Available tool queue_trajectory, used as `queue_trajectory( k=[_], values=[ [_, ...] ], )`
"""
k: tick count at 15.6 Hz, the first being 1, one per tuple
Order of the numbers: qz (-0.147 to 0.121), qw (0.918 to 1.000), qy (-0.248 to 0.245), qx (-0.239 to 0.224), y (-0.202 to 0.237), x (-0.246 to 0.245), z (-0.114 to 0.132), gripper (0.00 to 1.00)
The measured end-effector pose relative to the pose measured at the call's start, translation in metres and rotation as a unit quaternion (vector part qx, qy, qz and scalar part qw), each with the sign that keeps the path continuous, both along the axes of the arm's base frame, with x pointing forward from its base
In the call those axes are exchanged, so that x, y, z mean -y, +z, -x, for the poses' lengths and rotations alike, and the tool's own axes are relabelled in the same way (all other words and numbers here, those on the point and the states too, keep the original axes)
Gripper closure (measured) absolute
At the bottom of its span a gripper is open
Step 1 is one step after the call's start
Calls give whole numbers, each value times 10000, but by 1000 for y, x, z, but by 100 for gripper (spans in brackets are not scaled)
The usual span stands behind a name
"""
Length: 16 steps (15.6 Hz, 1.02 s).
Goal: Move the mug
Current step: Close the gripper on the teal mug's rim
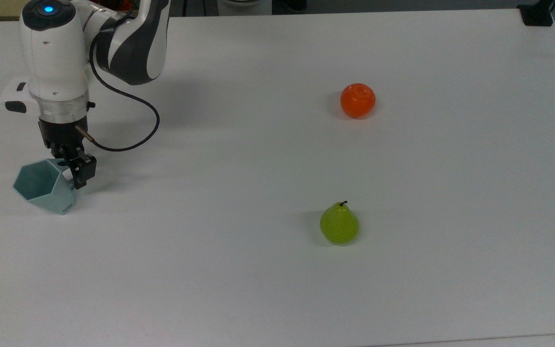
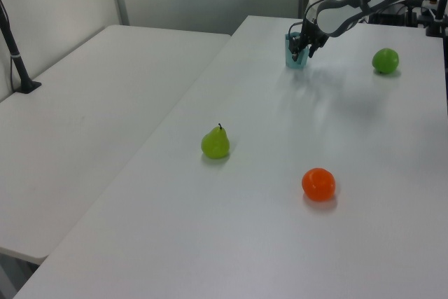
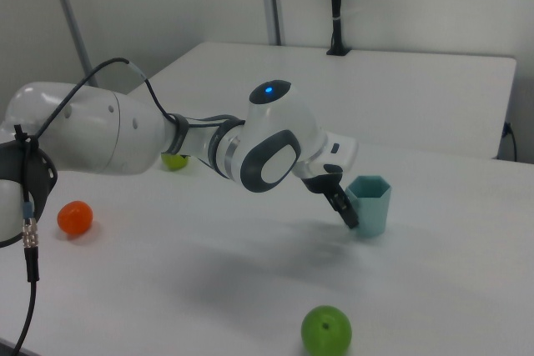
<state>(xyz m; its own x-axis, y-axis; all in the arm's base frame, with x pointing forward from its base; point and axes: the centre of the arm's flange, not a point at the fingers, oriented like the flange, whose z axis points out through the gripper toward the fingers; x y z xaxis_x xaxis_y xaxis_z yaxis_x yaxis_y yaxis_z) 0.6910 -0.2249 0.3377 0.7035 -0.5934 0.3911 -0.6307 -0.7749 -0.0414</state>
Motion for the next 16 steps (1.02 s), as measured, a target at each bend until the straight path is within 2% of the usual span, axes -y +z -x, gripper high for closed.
queue_trajectory(
  k=[11, 12, 16],
  values=[
    [12, 10000, 18, -77, -12, 0, -1, 51],
    [13, 10000, 20, -80, -13, 0, -1, 59],
    [22, 10000, 11, -65, -12, 2, -2, 65]
  ],
)
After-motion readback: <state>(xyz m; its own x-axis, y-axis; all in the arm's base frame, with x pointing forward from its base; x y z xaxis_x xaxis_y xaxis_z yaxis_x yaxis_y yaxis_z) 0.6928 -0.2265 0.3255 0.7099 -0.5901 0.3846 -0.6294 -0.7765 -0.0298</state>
